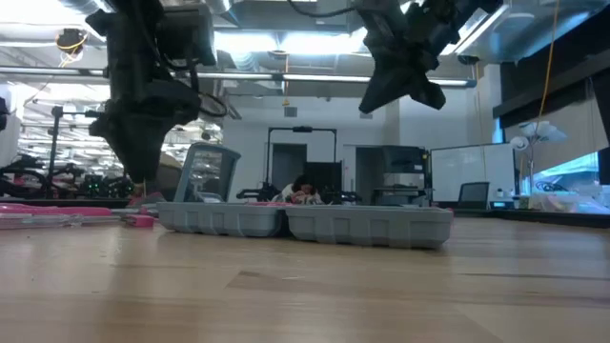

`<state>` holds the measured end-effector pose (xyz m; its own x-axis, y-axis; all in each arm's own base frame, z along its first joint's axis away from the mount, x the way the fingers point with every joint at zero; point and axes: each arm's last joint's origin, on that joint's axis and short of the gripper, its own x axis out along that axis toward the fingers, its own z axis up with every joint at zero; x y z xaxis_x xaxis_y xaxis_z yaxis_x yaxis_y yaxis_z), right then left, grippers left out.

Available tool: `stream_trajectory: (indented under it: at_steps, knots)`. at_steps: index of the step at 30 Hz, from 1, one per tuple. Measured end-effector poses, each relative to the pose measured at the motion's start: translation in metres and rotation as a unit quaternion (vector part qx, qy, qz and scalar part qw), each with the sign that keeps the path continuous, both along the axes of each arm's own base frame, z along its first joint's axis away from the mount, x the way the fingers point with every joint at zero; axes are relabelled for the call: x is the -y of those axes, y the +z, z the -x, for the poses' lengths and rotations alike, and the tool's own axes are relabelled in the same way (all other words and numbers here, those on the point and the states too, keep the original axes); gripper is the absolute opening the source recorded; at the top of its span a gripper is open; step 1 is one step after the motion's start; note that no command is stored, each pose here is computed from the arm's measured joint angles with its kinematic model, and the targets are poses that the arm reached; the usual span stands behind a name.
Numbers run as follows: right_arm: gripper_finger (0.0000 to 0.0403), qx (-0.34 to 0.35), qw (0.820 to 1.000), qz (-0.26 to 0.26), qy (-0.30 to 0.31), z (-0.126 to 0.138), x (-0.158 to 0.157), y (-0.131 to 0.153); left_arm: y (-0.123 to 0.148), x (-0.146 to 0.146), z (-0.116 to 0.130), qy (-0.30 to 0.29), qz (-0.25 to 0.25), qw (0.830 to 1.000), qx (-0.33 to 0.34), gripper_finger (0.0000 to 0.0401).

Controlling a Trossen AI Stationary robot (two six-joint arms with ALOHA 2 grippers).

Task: Prefit tool cases
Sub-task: Put the right orange multi bit set into the gray prefit tool case

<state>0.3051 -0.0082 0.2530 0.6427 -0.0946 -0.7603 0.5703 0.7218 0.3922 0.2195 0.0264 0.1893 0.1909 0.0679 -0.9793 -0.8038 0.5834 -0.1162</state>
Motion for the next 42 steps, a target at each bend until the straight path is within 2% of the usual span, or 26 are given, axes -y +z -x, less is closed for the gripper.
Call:
stream_trajectory:
  at_steps: [6,9,15,19,23,25,27,30,32,38,42]
  knots:
    - [0.0,-0.007,0.999,-0.015,0.036,0.002,0.011,-0.005,-0.002,0.01,0.001,0.032,-0.043,0.998,-0.014,0.0132]
    - [0.0,-0.006,0.999,-0.025,0.043,0.002,0.015,-0.005,-0.002,0.008,0.0,0.045,-0.046,0.998,-0.009,0.0132]
    - [0.0,-0.007,0.998,-0.016,0.059,0.002,0.014,-0.005,-0.002,0.015,-0.008,0.03,-0.012,0.999,0.026,0.0132]
    - [0.0,-0.008,0.998,-0.016,0.059,0.002,0.014,-0.005,-0.007,0.027,-0.01,-0.007,-0.016,1.0,0.01,0.0132]
    - [0.0,-0.007,0.998,-0.015,0.058,0.002,0.014,-0.005,-0.014,0.036,-0.012,-0.134,-0.039,0.99,-0.015,0.0132]
    - [0.0,-0.007,0.998,-0.015,0.058,0.002,0.014,-0.005,-0.017,0.036,-0.013,-0.172,-0.047,0.984,-0.025,0.0132]
    - [0.0,-0.007,0.998,-0.02,0.059,0.002,0.014,-0.005,-0.017,0.032,-0.015,-0.164,-0.04,0.985,-0.016,0.0132]
    - [0.0,-0.005,0.998,-0.03,0.056,0.002,0.014,-0.005,-0.016,0.029,-0.022,-0.134,0.008,0.991,0.027,0.0132]
    - [0.0,-0.005,0.998,-0.029,0.056,0.002,0.014,-0.005,-0.016,0.028,-0.021,-0.134,0.022,0.99,0.023,0.0132]
    - [0.0,-0.004,0.998,-0.029,0.056,0.002,0.014,-0.005,-0.015,0.021,-0.018,-0.088,0.019,0.996,0.015,0.0132]
    - [0.0,-0.004,0.998,-0.031,0.053,0.002,0.014,-0.005,-0.015,0.018,-0.018,-0.131,0.008,0.991,0.014,0.0132]
